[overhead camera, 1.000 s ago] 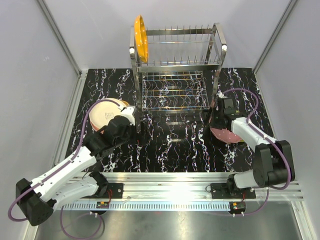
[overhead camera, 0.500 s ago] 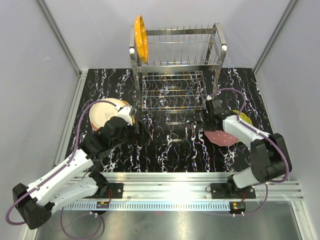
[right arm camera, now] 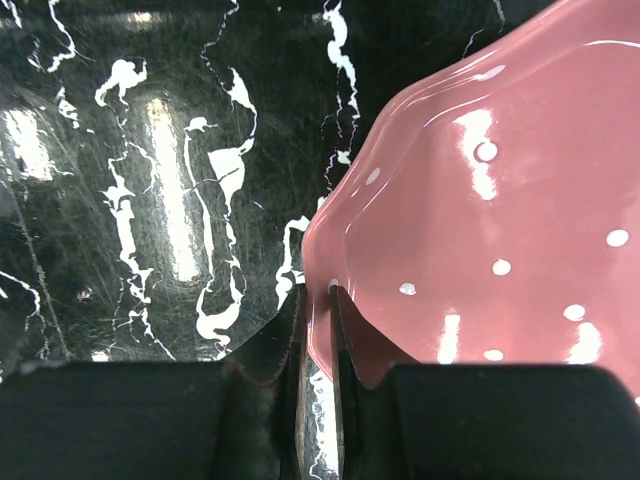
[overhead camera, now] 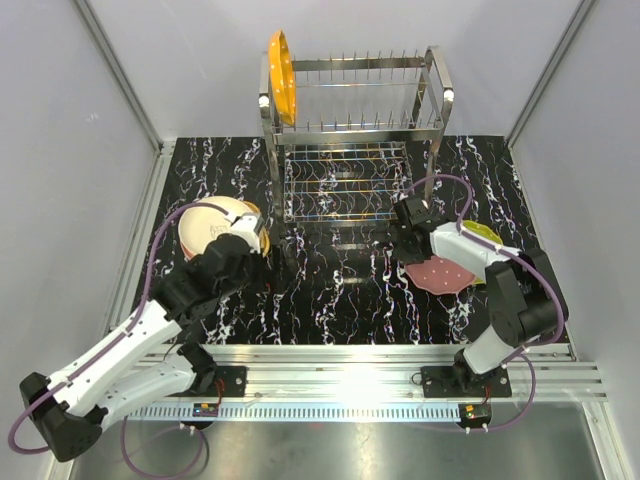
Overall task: Load the plates into the dish rack
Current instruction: Grab a plate with the right arm
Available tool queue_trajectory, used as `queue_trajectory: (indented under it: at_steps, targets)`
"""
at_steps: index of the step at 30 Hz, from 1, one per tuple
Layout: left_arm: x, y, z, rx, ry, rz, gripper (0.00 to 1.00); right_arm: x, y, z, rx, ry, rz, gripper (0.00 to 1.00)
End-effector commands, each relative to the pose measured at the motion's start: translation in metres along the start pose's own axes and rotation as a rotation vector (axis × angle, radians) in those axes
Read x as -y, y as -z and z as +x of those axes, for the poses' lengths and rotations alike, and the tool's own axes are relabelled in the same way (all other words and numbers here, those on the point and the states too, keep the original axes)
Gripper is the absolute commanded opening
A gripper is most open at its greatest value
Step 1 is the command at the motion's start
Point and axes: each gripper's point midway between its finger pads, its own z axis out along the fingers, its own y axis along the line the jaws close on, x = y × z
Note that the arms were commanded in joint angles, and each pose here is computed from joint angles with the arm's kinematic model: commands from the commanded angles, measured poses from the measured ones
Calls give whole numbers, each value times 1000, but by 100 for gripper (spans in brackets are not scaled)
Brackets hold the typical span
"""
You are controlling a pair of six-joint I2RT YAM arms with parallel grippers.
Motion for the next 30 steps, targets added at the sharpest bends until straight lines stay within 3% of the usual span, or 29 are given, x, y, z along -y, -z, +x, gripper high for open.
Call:
queue_trajectory:
  at_steps: [1,12,30]
  targets:
    - [3,21,-25,44,-35,-19,99,-3,2,-8,5,24,16,0]
    - [-18,59,-53,147,-150,-126,99,-19,-4,-3,-25,81,20,0]
    - [-50,70,-62,252,-204,-261,99,-57,-12,4,-55,148,7,1]
